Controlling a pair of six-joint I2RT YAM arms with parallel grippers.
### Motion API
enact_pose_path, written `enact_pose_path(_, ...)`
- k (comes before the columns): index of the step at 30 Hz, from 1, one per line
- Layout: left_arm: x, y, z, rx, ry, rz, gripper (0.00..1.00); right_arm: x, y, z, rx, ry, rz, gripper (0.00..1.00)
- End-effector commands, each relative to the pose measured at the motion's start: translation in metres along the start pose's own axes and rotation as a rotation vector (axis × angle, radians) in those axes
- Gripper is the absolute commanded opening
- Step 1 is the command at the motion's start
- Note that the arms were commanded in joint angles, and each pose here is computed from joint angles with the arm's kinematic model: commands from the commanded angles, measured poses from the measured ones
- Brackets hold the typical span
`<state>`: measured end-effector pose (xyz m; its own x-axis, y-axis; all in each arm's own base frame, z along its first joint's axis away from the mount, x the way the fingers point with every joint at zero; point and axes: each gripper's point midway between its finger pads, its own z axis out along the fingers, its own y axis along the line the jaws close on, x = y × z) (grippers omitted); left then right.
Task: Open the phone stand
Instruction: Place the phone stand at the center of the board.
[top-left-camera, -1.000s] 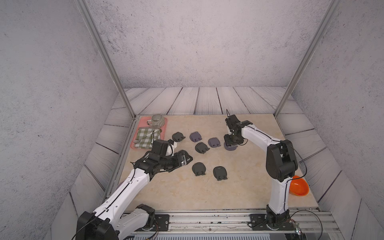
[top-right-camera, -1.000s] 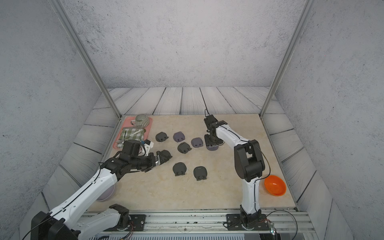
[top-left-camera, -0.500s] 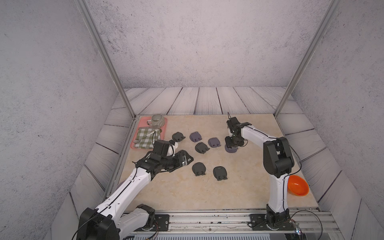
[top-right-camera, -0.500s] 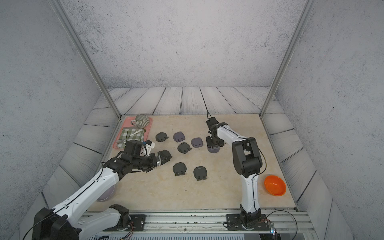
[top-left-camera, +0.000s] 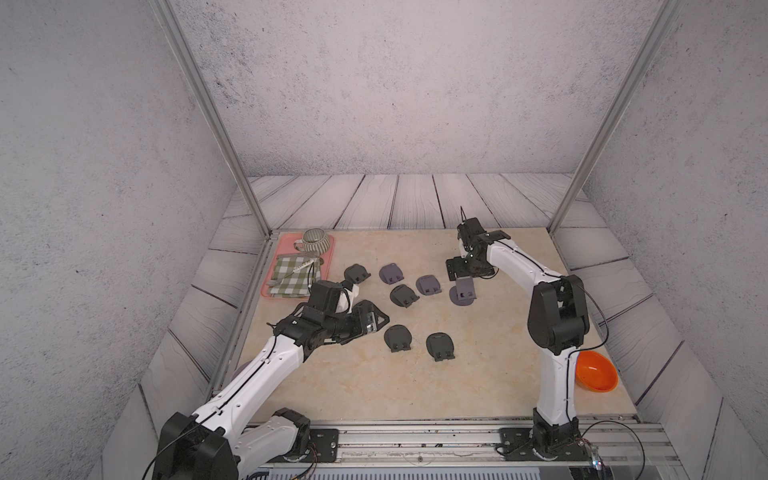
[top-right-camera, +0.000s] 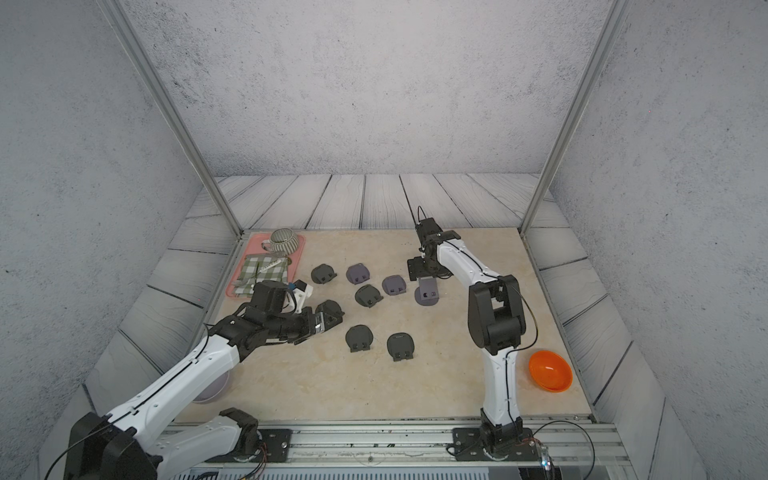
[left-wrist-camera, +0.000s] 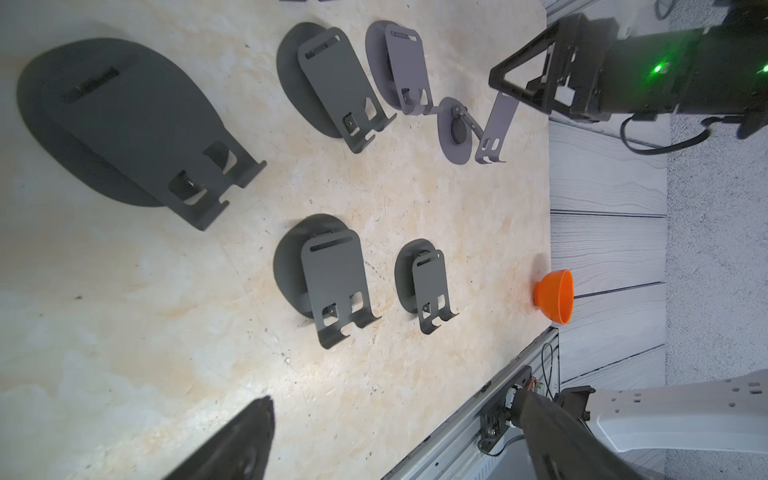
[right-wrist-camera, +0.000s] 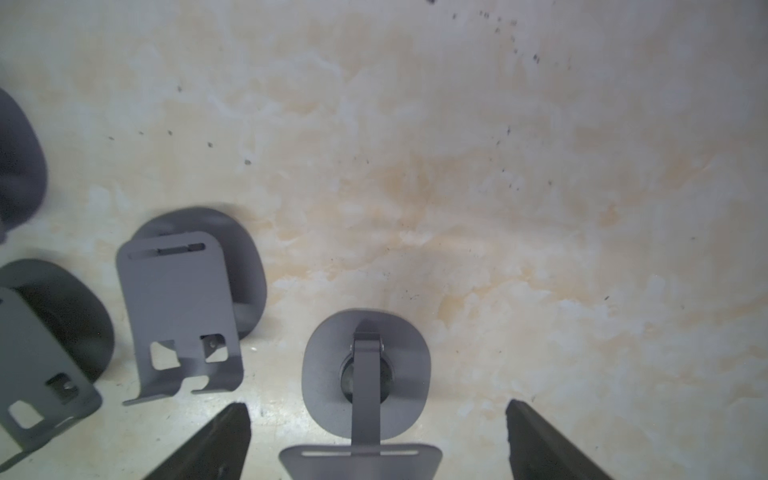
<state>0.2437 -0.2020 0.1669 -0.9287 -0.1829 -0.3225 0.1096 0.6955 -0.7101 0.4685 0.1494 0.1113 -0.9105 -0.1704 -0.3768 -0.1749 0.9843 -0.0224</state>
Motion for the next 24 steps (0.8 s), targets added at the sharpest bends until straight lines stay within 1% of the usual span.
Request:
enact_pose_path(1,0.000,-0.002,0.002,0.006,-0.001,0.028,0.98,-0.007,0.000,-0.011,-0.001,0.007,-0.019,0.99)
enact_pose_path(9,0.002,0.001,0.002,0.001,0.004,0.024,0.98,-0.030,0.018,-0.028,-0.059,-0.035,-0.040,1.00)
enact_pose_path(12,0.002,0.000,0.003,0.001,0.005,0.024,0.98,-0.036,0.028,-0.030,-0.080,-0.045,-0.046,0.98)
enact_pose_path(20,0.001,0.000,0.003,-0.006,0.011,0.026,0.98,-0.035,0.065,-0.026,-0.113,-0.044,-0.093,0.96)
enact_pose_path(24,0.003,0.002,0.003,-0.011,0.015,0.024,0.98,-0.030,0.085,-0.018,-0.122,-0.028,-0.124,0.93)
